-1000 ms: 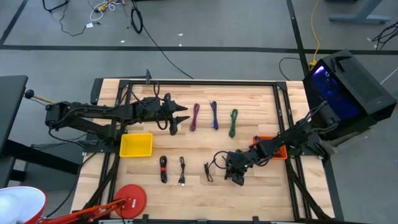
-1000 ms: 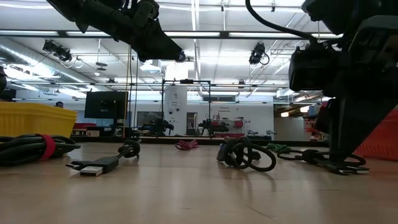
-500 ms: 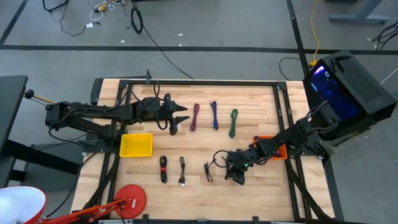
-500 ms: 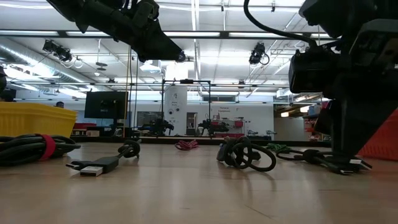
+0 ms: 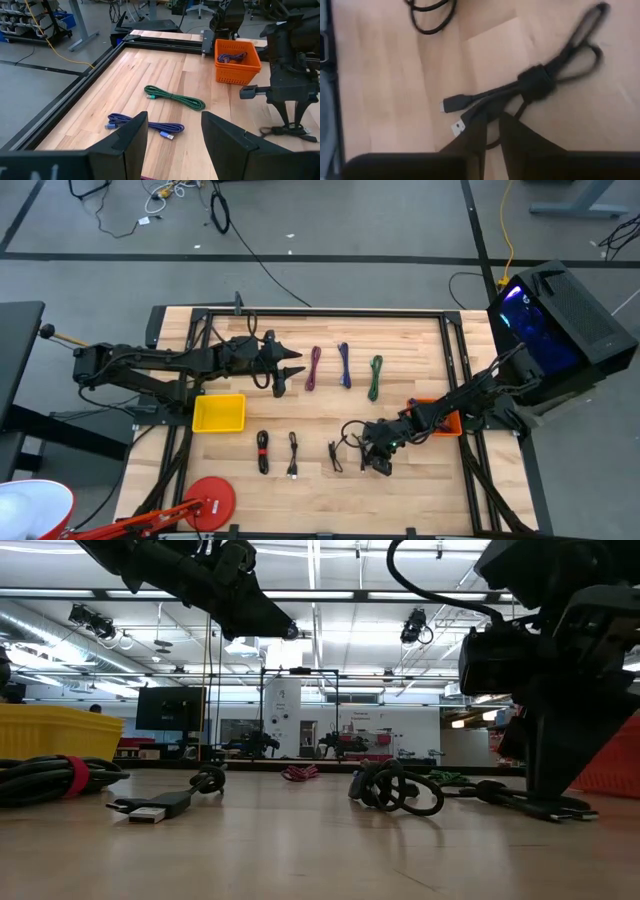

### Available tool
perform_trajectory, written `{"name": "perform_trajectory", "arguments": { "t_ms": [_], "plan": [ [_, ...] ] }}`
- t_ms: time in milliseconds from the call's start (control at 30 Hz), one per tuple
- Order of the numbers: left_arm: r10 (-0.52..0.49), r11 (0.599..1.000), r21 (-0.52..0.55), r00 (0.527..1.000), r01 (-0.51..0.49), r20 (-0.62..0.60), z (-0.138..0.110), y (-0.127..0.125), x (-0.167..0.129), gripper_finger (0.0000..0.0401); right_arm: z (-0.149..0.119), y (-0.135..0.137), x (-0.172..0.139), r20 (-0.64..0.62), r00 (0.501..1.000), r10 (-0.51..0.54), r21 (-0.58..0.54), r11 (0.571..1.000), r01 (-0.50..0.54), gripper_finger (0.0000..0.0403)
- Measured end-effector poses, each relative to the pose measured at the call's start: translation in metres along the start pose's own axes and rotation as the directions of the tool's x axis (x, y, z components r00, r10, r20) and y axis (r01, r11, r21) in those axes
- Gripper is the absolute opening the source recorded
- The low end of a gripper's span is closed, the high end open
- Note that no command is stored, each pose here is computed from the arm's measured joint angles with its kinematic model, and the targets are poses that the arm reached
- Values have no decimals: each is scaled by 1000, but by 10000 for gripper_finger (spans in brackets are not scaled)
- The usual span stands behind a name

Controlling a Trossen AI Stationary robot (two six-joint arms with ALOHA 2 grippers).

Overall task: Pick & Place USB Port
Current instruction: Put the black USB cable into the yellow bin

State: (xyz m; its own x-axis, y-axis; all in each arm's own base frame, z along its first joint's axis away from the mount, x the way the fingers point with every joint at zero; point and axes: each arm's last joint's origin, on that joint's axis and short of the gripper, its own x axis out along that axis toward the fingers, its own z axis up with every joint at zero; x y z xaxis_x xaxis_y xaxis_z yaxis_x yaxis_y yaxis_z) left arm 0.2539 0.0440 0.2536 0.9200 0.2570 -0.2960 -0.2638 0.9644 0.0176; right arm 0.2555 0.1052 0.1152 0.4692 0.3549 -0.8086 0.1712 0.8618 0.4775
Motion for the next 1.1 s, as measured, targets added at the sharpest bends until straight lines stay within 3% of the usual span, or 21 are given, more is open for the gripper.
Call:
{"name": "perform_trajectory", "arguments": {
  "t_ms": [167, 600, 1100],
  "plan": [
    [0, 1000, 0, 1000, 0, 0, 0, 0, 0, 190, -1, 1, 0, -17, 1000, 19, 18, 1000, -19, 46],
    [0, 1000, 0, 1000, 0, 0, 0, 0, 0, 190, 2, -1, -1, -33, 998, 50, 29, 998, -49, 112],
    [0, 1000, -1, 1000, 0, 0, 0, 0, 0, 190, 13, -14, -4, -19, 999, 46, 25, 999, -45, 103]
  ]
}}
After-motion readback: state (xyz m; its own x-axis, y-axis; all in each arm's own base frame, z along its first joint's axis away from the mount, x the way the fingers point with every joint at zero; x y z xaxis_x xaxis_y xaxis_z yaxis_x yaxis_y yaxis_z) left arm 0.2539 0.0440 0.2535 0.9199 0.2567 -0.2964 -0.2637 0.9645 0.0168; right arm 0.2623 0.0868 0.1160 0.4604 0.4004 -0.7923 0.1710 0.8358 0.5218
